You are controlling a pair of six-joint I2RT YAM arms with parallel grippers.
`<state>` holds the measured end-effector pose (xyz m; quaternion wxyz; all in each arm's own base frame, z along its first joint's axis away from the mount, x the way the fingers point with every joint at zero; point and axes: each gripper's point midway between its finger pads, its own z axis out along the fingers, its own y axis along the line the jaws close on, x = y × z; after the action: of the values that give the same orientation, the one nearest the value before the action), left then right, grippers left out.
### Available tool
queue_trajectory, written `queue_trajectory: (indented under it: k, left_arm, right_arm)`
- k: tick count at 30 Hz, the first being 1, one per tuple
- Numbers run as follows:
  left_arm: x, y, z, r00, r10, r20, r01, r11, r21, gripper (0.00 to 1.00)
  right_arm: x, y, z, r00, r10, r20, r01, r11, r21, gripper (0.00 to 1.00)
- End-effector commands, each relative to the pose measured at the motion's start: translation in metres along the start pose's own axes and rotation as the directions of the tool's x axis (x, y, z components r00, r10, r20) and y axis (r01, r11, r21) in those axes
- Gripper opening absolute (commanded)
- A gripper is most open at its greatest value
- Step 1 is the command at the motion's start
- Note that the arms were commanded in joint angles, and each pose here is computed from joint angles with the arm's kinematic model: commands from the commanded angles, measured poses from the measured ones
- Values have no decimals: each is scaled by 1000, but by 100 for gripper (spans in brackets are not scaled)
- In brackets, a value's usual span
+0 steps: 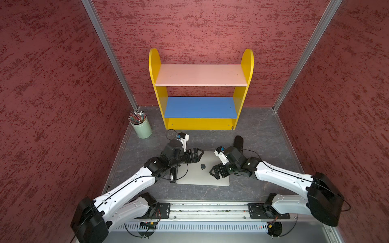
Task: Close the laptop lid and set it aside
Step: Close the lid of the laptop.
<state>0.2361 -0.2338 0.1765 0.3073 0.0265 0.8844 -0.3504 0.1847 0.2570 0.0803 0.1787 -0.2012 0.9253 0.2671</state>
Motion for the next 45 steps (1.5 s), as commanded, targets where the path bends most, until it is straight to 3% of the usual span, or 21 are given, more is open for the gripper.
queue_trajectory:
  k: [1,10,16,34,45]
  left_arm:
    - [14,14,2,998,36,-55,-42,994,-105,100]
    - [47,53,8,988,-62,-138,24,965,-262,100]
    - [65,78,5,975,-113,-190,42,939,-342,100]
    - [94,130,16,954,-175,-245,25,857,-515,100]
    - [102,138,22,946,-186,-264,16,844,-536,100]
  right_arm:
    - [11,-21,-5,996,85,39,-87,993,77,98]
    - [22,-37,-20,965,217,150,-230,971,72,98]
    - [24,-40,-18,947,273,169,-285,957,50,98]
    - [26,-49,-6,942,299,153,-311,949,61,98]
    - [26,-45,-1,940,312,138,-317,948,18,98]
